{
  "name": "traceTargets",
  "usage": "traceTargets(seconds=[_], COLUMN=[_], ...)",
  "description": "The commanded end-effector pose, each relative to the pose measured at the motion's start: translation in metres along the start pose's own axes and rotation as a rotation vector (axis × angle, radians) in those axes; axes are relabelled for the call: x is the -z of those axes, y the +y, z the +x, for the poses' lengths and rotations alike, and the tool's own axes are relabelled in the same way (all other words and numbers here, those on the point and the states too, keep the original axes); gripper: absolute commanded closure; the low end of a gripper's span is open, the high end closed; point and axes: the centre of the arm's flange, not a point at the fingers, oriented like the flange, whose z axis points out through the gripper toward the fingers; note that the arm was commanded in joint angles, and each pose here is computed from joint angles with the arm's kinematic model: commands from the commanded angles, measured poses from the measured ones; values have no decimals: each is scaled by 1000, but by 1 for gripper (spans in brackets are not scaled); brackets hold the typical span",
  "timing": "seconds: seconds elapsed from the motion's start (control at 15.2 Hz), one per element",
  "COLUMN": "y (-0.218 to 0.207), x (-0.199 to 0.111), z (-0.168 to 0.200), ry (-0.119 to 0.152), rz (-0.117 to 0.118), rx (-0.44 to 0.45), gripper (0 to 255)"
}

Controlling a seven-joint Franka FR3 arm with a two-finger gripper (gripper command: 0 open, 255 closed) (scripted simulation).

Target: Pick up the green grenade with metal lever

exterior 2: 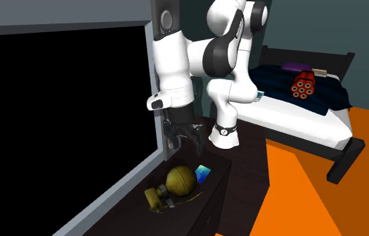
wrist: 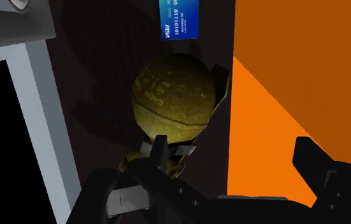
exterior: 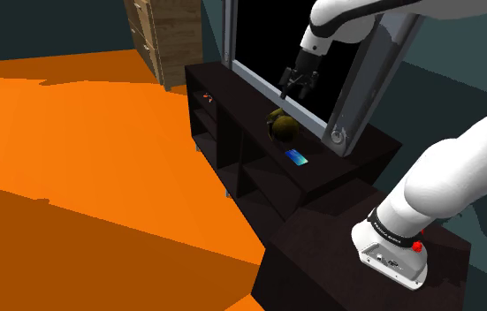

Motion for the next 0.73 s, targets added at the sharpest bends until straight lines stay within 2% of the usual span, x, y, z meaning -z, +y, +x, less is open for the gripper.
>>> traceTargets(seconds=[0.0, 0.53, 0.66], y=[17, 83, 88], x=[-19, -105, -116], z=[18, 68, 71], ry=[-8, -45, -47], rz=[35, 173, 182], rx=[-58, -281, -295], gripper=[0, 0, 0])
